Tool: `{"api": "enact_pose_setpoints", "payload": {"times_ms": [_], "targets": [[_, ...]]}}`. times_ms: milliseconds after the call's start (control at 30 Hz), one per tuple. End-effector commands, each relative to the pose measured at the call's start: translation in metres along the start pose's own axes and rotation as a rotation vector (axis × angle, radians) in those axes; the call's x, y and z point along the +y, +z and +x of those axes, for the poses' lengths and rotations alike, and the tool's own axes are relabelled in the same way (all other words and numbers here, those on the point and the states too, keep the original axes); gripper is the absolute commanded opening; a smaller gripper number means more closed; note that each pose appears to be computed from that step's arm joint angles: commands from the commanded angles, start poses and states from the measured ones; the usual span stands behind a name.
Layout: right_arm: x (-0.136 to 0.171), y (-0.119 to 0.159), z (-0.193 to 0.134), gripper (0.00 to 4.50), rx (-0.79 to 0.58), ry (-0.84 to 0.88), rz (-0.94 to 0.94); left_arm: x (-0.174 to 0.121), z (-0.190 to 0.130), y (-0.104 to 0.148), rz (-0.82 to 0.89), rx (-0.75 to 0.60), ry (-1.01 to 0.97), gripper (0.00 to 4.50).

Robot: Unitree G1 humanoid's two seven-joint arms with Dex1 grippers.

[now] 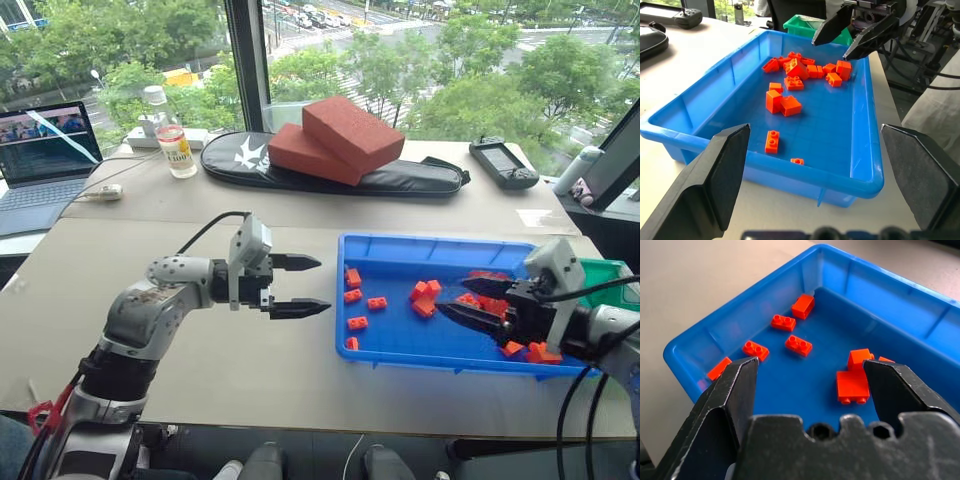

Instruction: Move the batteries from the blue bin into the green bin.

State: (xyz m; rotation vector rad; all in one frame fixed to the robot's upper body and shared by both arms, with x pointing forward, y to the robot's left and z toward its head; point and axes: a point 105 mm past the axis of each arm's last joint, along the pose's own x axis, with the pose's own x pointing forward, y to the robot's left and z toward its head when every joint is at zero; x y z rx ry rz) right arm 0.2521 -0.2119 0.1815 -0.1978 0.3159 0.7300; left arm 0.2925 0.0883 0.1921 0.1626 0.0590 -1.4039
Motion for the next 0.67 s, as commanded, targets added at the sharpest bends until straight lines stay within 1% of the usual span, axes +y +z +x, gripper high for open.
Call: {"api": "enact_pose_setpoints", "payload": {"times_ms": [33,167,267,667], "targets": [[-0.010,0.005,-0.004,3.90,-0.035,-0.051,-0.034,-0.002,0.000,0.009,0.047,-0.023,-0.009,4.50],[-0.007,-0.002,-0.003,3.90,-0.035,-0.044,-0.035,-0.003,0.002,0.007,0.048,-0.021,-0.023,4.50],[-0.012,-0.006,-0.004,3.90,-0.038,-0.074,-0.037,-0.004,0.003,0.008,0.043,-0.028,-0.033,4.50],[-0.013,-0.009,-0.006,3.90,-0.050,-0.094,-0.036,-0.004,0.004,0.008,0.047,-0.031,-0.046,4.50]]}}
